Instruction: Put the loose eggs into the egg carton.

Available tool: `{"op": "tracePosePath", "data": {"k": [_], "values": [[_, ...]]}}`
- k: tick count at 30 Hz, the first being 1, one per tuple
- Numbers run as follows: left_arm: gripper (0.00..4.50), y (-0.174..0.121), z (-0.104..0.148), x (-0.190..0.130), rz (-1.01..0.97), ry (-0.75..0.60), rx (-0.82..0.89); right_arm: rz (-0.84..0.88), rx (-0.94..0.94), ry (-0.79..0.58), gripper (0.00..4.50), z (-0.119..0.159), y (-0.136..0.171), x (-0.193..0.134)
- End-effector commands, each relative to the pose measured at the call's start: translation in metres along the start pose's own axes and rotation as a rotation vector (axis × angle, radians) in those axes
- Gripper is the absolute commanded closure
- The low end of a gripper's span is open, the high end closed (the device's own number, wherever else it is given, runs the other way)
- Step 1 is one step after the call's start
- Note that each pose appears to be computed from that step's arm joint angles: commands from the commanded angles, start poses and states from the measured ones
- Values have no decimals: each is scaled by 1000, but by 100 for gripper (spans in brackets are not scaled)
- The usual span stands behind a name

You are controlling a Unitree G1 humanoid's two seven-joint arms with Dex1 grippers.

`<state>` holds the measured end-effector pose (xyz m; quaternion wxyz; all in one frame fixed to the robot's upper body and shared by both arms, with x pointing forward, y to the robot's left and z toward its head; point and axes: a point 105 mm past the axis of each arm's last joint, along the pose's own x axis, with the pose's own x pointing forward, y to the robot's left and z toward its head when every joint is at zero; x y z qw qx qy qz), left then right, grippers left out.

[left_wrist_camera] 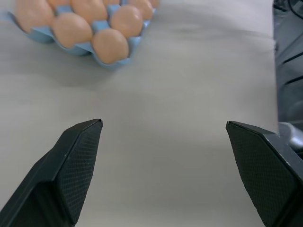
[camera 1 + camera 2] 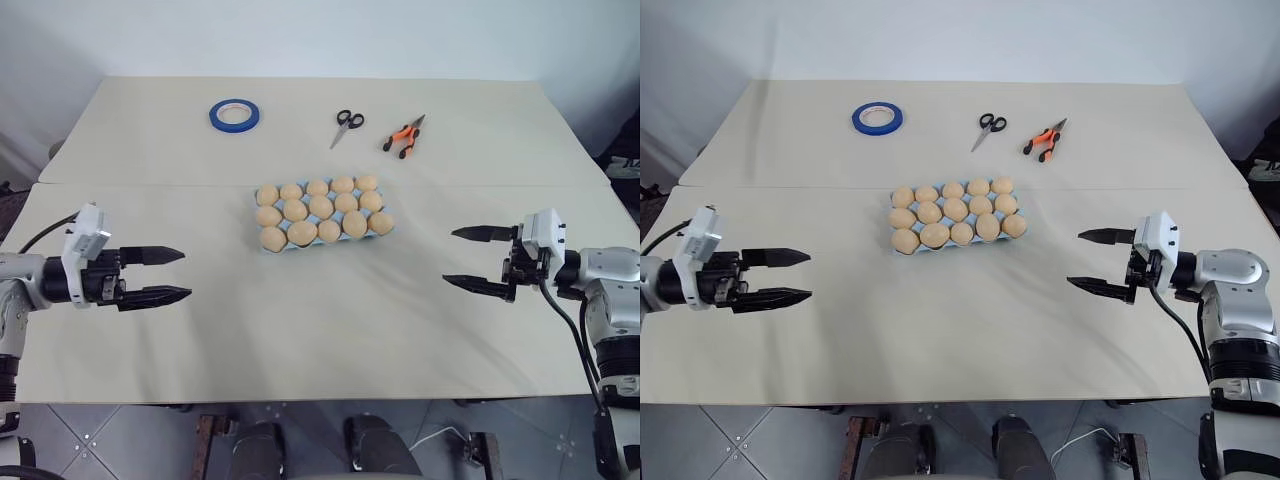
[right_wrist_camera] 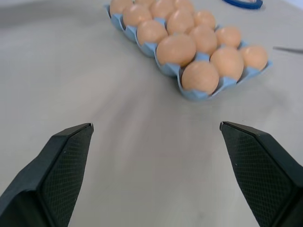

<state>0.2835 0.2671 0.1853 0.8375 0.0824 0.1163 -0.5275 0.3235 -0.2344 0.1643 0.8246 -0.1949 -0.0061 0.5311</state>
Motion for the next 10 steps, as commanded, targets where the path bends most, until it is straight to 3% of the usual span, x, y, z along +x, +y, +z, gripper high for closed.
{"op": "tracePosePath", "data": {"k": [1,5,10], "values": [[6,3,7,6,18,-65,78,-6,-22,-57,0,9,2,0],[6,9,14,22,68,-227,163,6,-9,-77,0,6,8,13],[6,3,-3,39,6,-197,197,20,-3,-98,0,7,14,24]]}}
